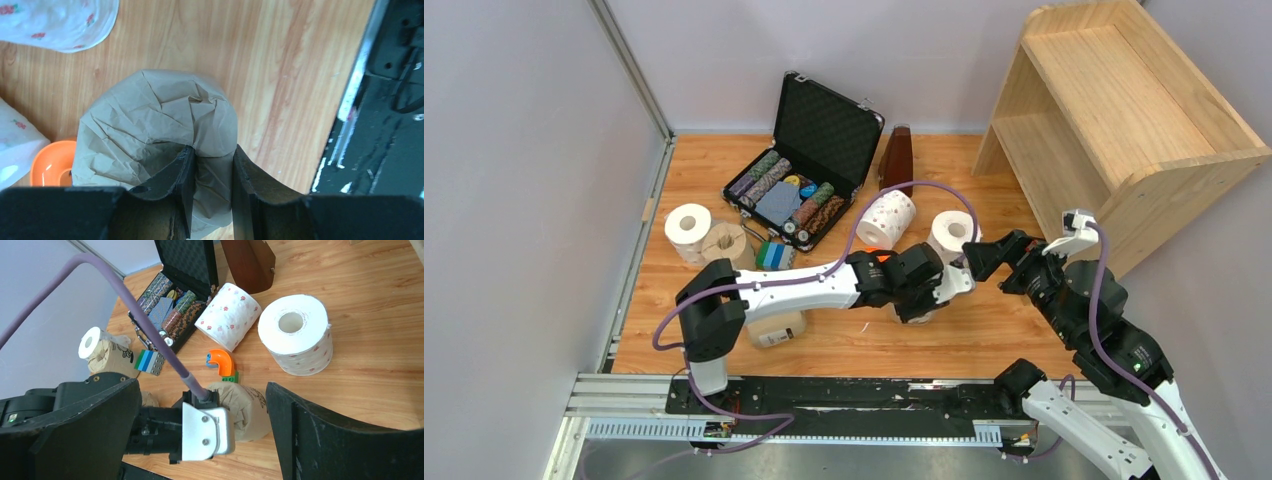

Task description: Place and organize the paper towels onto the shelf

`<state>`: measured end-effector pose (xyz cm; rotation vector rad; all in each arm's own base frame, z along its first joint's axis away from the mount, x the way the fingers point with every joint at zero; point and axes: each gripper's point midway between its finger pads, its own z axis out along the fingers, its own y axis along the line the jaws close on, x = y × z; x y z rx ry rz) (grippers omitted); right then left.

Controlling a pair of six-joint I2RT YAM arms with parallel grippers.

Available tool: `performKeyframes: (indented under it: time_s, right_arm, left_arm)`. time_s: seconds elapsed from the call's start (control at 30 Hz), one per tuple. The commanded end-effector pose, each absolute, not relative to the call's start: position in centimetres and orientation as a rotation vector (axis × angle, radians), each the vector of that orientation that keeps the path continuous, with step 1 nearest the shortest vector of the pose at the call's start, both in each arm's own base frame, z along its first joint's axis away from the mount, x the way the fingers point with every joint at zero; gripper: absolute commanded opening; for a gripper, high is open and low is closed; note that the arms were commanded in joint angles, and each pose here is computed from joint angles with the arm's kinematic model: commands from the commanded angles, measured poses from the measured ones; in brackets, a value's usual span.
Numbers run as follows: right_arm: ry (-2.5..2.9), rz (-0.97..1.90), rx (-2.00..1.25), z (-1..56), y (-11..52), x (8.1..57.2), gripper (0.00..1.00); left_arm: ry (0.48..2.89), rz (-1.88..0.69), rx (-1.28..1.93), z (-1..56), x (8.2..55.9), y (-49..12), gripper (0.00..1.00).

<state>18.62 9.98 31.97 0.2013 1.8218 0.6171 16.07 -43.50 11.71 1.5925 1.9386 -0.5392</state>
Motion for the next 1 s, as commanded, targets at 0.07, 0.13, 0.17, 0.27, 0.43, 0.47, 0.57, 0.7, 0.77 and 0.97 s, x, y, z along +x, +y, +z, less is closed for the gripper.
performKeyframes:
  time_s: [0.07,0.13,0.17,0.27,0.43,0.47,0.57,0.7,0.77,0.97]
  right_arm:
    - [1.816,0.630,0.191,32.9,10.1,18.4,1.00]
    - [1.820,0.631,0.182,32.9,10.2,18.4,1.00]
    - [1.823,0.631,0.179,33.0,10.3,18.5,1.00]
    - [1.833,0.633,0.161,33.0,10.6,18.5,1.00]
    - [1.857,0.637,0.126,32.7,11.1,18.5,1.00]
    - [1.864,0.635,0.119,32.6,11.2,18.6,1.00]
    - [1.887,0.638,0.091,32.2,11.6,18.5,1.00]
    - [1.908,0.623,0.059,31.9,12.0,18.8,1.00]
    - [1.916,0.616,0.038,32.0,12.1,18.9,1.00]
    - [1.968,0.588,-0.078,32.0,13.3,19.3,1.00]
  left_arm:
    - [1.899,-0.397,1.584,10.5,21.1,-41.2,0.10]
    - [1.895,-0.370,1.611,10.2,21.4,-40.6,0.13]
    - [1.897,-0.360,1.620,10.1,21.4,-40.3,0.14]
    - [1.887,-0.329,1.648,10.2,21.5,-39.5,0.31]
    - [1.916,-0.288,1.650,10.1,21.8,-37.7,0.43]
    - [1.920,-0.306,1.653,10.4,21.6,-37.7,0.49]
    - [1.903,-0.418,1.645,12.3,20.4,-38.5,0.66]
    - [1.860,-0.501,1.564,15.7,20.0,-39.1,0.91]
    - [1.839,-0.522,1.522,17.5,20.0,-39.1,0.99]
    - [1.773,-0.562,1.353,23.9,19.7,-37.4,1.00]
